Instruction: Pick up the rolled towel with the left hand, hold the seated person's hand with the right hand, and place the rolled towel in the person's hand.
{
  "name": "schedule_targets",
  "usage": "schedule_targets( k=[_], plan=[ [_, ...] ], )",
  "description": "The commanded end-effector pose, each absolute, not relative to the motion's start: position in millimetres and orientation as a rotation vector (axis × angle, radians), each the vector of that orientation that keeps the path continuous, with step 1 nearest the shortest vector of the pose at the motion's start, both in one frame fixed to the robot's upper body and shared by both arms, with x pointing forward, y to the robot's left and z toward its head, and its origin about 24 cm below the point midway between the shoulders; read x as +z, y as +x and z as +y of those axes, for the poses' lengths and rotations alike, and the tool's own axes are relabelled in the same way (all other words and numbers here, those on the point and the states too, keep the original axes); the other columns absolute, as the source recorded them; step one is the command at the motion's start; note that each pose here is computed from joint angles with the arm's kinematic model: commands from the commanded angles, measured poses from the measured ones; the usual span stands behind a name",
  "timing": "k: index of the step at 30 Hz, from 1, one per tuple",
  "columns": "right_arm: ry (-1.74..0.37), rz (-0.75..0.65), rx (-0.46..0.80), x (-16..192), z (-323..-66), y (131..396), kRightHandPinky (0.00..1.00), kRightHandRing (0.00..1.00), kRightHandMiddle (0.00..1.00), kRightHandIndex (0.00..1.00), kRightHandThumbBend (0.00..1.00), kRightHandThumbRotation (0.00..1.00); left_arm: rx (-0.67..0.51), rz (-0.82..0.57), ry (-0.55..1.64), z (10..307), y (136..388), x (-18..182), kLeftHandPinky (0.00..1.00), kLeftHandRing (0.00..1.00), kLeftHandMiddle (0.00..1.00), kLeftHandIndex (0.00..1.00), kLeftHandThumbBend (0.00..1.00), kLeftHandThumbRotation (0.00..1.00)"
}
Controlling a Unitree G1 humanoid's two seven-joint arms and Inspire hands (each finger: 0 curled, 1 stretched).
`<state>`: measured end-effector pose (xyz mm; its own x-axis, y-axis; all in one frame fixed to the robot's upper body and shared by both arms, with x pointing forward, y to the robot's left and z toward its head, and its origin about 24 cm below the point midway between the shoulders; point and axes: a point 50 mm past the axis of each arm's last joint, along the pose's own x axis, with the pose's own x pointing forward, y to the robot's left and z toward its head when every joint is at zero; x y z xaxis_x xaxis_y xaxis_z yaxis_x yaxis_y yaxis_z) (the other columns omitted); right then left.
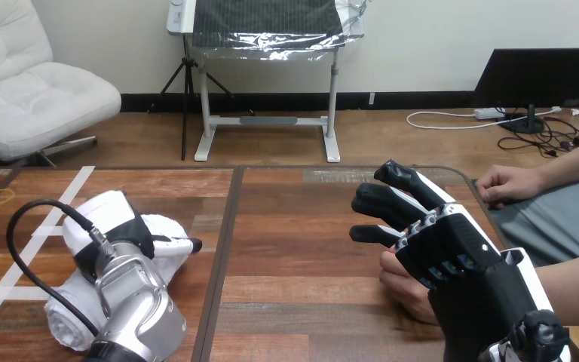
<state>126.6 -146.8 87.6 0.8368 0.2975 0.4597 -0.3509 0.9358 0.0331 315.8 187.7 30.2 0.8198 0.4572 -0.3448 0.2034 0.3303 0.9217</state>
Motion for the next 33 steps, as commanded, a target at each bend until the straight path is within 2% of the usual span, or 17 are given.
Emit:
schedule_targets(
  k=[1,14,17,18,20,25,26,27,32,33],
  plan=[
    [0.109,-0.555,0.336,100,-147,131,0.74,0.82,0.82,0.86,0.96,1.0,0.192,0.561,1.255,182,332,50,1.0,1.0,1.0,0.97,0.88,0.54],
    [0.115,-0.557,0.339,100,-147,131,0.74,0.82,0.82,0.86,0.96,1.0,0.178,0.59,1.258,183,333,43,1.0,1.0,1.0,0.96,0.89,0.5],
    [0.115,-0.558,0.34,100,-148,131,0.74,0.82,0.82,0.86,0.96,1.0,0.173,0.596,1.267,183,334,42,0.97,0.98,0.98,0.94,0.88,0.48],
    [0.115,-0.559,0.341,100,-148,131,0.74,0.82,0.82,0.86,0.96,1.0,0.172,0.597,1.271,183,334,42,0.89,0.94,0.95,0.91,0.88,0.45],
    [0.114,-0.56,0.343,100,-148,131,0.74,0.82,0.82,0.86,0.96,1.0,0.169,0.601,1.282,183,335,41,0.82,0.91,0.92,0.89,0.88,0.44],
    [0.114,-0.564,0.344,100,-148,132,0.74,0.83,0.82,0.86,0.96,1.0,0.167,0.612,1.301,183,337,40,0.53,0.69,0.77,0.79,0.88,0.34],
    [0.114,-0.565,0.343,100,-148,132,0.74,0.83,0.82,0.86,0.96,1.0,0.167,0.615,1.3,183,338,39,0.43,0.58,0.68,0.76,0.87,0.27],
    [0.115,-0.565,0.342,100,-148,132,0.74,0.83,0.82,0.86,0.96,1.0,0.167,0.617,1.299,183,338,39,0.38,0.53,0.63,0.75,0.87,0.22],
    [0.117,-0.568,0.343,100,-148,132,0.74,0.83,0.82,0.86,0.96,1.0,0.15,0.622,1.31,183,339,38,0.2,0.31,0.42,0.72,0.84,0.08],
    [0.116,-0.57,0.342,100,-149,132,0.74,0.83,0.83,0.86,0.96,1.0,0.144,0.618,1.306,182,340,37,0.07,0.14,0.25,0.61,0.81,0.0]
  ],
)
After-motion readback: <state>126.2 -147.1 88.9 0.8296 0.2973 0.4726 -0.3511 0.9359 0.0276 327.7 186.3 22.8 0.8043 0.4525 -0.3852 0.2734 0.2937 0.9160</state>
